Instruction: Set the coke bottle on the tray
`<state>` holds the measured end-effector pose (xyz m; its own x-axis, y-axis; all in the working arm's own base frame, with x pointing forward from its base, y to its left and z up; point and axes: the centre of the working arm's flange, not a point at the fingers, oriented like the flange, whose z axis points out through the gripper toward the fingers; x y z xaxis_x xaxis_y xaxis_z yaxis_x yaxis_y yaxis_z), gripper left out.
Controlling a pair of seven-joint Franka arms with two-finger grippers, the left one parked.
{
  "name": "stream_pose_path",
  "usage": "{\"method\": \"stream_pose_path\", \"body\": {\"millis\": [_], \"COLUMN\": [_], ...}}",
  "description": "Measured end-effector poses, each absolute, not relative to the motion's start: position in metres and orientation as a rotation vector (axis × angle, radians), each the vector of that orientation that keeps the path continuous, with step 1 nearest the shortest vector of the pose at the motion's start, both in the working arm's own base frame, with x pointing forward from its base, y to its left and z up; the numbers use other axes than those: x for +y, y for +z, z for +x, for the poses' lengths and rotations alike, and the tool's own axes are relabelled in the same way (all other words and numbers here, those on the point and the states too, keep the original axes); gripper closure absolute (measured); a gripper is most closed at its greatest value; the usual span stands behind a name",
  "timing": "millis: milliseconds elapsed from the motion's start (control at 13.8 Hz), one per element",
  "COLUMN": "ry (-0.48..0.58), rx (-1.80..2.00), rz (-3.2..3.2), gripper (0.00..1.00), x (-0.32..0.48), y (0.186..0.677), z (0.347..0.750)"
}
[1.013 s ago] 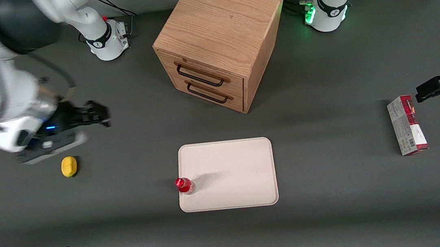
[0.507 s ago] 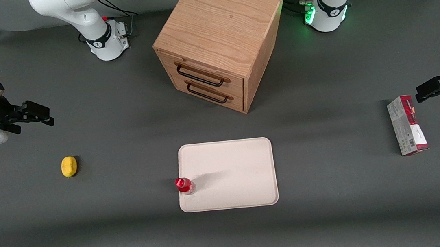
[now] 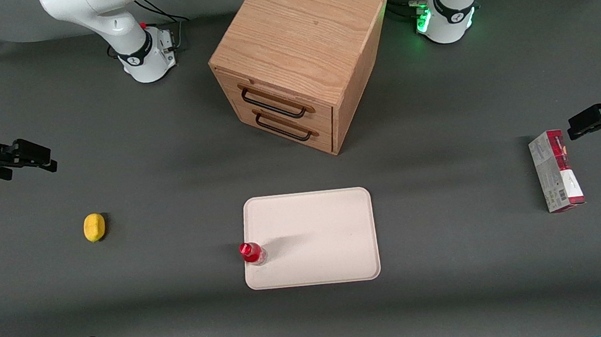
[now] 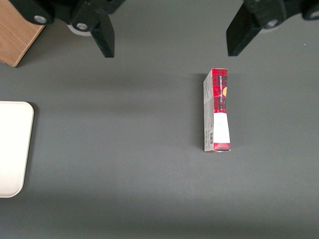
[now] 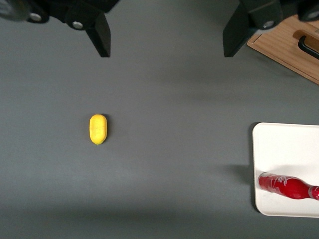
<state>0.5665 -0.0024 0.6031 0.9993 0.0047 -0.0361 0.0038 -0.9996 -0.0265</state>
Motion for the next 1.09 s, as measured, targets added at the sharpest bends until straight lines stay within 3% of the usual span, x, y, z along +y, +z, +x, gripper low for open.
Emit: {"method": "stream_pose_path", "body": {"millis": [1086], "ry": [0.066], "rx": [0.018], "rz": [-3.129], "gripper": [0.0], "x": [-0.012], "y": [0.6], "z": [0.566]}}
